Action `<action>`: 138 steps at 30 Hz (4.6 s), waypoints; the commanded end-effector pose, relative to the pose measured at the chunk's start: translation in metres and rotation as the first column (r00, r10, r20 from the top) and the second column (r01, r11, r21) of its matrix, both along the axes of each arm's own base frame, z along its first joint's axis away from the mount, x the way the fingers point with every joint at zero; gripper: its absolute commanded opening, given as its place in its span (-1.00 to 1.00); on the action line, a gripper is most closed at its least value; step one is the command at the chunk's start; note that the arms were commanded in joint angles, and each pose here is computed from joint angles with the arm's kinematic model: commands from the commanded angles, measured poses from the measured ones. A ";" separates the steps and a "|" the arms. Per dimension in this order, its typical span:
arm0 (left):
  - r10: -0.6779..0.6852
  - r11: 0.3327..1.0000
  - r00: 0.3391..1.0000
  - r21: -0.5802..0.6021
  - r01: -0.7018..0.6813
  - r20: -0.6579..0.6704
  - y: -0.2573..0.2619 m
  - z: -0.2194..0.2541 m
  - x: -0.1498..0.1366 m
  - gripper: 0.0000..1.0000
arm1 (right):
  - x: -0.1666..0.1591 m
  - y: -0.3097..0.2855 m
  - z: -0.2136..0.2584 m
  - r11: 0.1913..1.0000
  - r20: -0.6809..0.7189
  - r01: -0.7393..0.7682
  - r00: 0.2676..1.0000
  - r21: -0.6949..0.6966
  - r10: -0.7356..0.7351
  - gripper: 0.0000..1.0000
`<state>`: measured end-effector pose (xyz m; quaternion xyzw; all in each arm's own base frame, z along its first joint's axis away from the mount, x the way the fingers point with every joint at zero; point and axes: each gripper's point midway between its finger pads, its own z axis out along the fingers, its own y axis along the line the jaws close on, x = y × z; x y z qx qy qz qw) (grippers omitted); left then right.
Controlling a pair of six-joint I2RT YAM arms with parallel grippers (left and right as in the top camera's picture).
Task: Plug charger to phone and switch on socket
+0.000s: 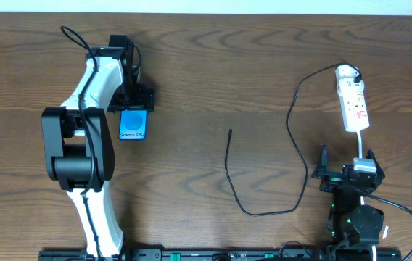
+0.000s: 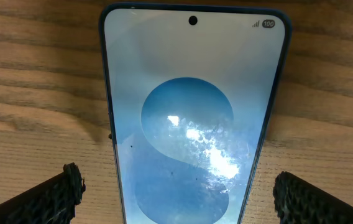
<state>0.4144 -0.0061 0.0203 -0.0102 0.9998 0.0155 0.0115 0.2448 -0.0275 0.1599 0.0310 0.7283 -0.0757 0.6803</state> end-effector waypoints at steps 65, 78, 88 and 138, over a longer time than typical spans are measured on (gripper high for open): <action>0.015 0.999 1.000 -0.044 -0.016 -0.023 -0.005 -0.038 -0.015 0.96 | 0.000 0.001 0.000 1.000 0.000 -0.004 1.000 -0.009 0.004 0.99; -0.022 0.999 0.999 -0.044 0.021 -0.026 -0.005 -0.038 -0.016 0.96 | 0.000 0.001 0.000 1.000 -0.001 -0.004 1.000 -0.009 0.004 0.98; -0.044 0.998 0.999 -0.044 0.043 -0.025 -0.005 -0.038 -0.016 0.96 | 0.000 0.001 0.000 1.000 -0.001 -0.004 1.000 -0.009 0.004 0.99; -0.060 0.997 0.997 -0.044 0.058 -0.046 -0.005 -0.038 -0.021 0.87 | 0.000 0.001 0.000 1.000 -0.001 -0.004 1.000 -0.009 0.004 0.98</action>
